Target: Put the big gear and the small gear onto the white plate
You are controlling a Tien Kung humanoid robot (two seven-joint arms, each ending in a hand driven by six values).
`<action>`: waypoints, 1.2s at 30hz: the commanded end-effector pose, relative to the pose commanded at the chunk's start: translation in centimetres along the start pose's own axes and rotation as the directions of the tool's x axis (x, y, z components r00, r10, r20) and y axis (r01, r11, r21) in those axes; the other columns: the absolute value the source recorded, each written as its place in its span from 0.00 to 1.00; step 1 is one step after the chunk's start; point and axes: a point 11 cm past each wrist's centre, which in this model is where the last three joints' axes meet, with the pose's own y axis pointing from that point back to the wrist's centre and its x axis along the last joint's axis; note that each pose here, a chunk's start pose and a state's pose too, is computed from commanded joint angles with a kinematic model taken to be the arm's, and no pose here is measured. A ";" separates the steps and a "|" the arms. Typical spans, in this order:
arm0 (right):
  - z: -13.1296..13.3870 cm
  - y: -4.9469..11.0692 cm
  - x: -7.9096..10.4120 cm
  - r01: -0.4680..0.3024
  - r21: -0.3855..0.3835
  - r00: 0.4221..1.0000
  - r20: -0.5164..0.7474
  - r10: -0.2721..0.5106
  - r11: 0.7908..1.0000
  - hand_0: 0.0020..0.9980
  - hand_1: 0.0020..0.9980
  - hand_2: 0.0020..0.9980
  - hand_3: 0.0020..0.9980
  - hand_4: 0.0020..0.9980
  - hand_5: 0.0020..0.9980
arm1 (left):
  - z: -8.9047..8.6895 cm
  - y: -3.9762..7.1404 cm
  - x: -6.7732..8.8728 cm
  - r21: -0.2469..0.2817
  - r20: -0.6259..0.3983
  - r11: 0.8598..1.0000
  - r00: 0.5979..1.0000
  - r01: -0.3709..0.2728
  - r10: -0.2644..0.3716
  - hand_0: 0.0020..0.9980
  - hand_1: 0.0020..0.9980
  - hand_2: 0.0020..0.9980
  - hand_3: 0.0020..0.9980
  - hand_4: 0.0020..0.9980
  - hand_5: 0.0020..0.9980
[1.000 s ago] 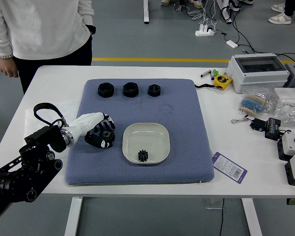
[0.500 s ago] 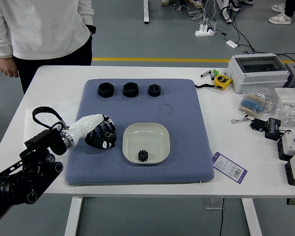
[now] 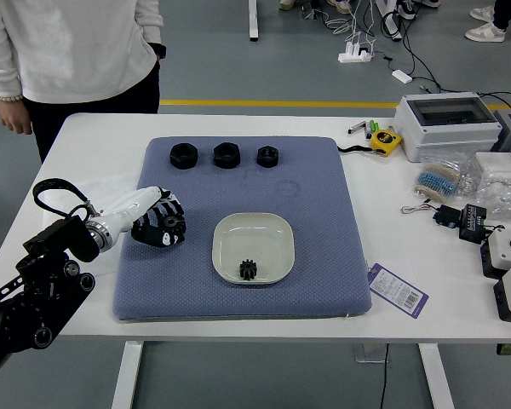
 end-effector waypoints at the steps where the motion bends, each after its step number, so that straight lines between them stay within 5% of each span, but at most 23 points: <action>1: 0.0 0.0 0.0 0.000 0.000 1.000 0.000 0.000 1.000 0.65 0.65 0.74 0.61 0.87 0.71 | 0.0 0.0 0.3 0.000 -0.002 1.000 1.000 -0.007 0.007 0.26 0.22 0.34 0.51 0.75 0.00; 6: 0.0 0.0 0.0 0.000 0.000 1.000 0.000 0.000 1.000 0.65 0.65 0.74 0.61 0.86 0.71 | 0.9 0.3 1.6 -0.024 -0.008 0.999 0.999 -0.042 0.042 0.26 0.22 0.33 0.50 0.75 0.00; 15: -0.2 0.0 -0.1 0.000 0.002 1.000 0.000 0.000 1.000 0.65 0.65 0.74 0.61 0.86 0.70 | 5.3 0.3 2.0 -0.136 -0.015 0.989 0.999 -0.050 0.048 0.26 0.22 0.33 0.50 0.75 0.00; 25: -0.5 0.0 -0.1 0.001 0.006 1.000 -0.004 -0.001 1.000 0.65 0.65 0.74 0.61 0.86 0.70 | 9.7 -0.4 -0.7 -0.228 -0.021 0.974 1.000 0.006 -0.011 0.26 0.22 0.33 0.50 0.75 0.00; 36: -0.7 0.0 -0.1 0.002 0.011 1.000 -0.002 -0.002 1.000 0.65 0.65 0.74 0.61 0.86 0.70 | 11.8 -1.1 -3.1 -0.271 0.041 0.959 0.996 0.082 -0.074 0.26 0.22 0.33 0.50 0.75 0.00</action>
